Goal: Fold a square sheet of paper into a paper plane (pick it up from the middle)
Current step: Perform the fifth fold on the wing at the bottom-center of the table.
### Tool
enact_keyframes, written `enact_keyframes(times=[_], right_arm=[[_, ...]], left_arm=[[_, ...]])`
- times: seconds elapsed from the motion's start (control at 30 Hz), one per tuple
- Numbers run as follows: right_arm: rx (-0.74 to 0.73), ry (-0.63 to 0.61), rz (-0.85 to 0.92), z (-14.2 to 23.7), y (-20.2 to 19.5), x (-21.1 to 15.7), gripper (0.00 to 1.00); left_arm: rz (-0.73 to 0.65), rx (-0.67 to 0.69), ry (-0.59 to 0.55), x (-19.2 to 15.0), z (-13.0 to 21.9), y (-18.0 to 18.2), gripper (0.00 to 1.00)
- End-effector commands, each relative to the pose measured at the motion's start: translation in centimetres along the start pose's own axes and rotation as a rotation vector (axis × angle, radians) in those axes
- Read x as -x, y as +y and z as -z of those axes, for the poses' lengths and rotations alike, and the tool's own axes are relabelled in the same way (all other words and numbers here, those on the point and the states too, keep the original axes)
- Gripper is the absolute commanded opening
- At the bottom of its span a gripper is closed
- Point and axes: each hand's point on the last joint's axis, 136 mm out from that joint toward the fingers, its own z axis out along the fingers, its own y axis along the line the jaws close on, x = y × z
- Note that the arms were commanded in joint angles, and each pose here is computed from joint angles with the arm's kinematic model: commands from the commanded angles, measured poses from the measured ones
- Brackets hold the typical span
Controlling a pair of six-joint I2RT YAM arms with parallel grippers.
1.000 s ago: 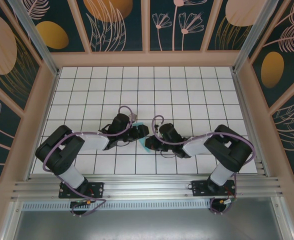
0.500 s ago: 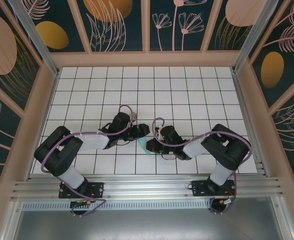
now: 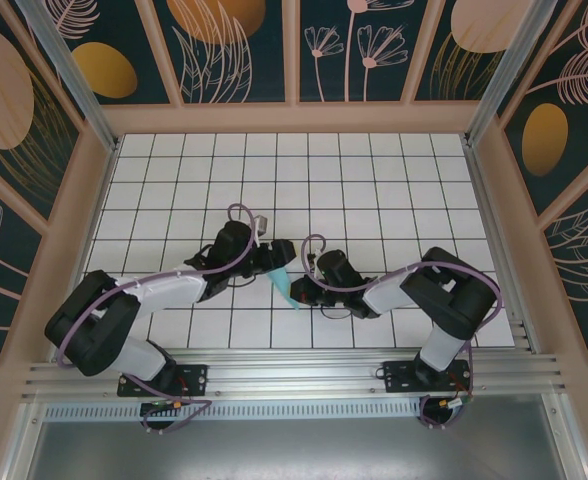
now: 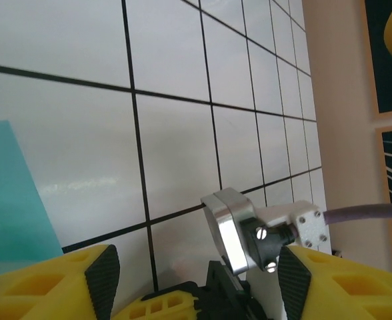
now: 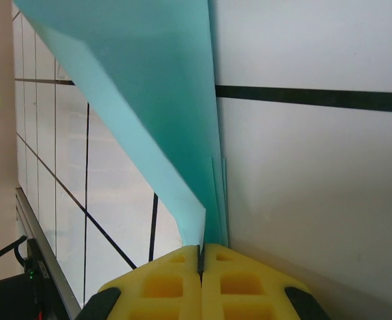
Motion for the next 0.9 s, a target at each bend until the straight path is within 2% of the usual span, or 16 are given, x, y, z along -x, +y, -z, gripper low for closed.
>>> enact_keyframes(times=[0.0,0.47,0.67,0.87], right_arm=[[-0.115,0.042,-0.037,-0.8,-2.7,-1.5,0.06],[-0.139,0.052,-0.043,-0.8,-3.1,-1.7,0.07],[-0.136,0.061,-0.038,-0.7,-2.9,-1.8,0.07],[-0.142,0.080,-0.029,-0.9,-2.7,-2.2,0.08]], left_arm=[[0.007,-0.038,0.037,-0.9,-0.7,0.1,0.66],[-0.031,-0.013,0.029,-1.9,-2.0,2.8,0.68],[-0.048,0.089,0.030,-2.4,-2.7,5.9,0.68],[-0.045,0.125,0.055,-3.2,-3.2,7.5,0.67]])
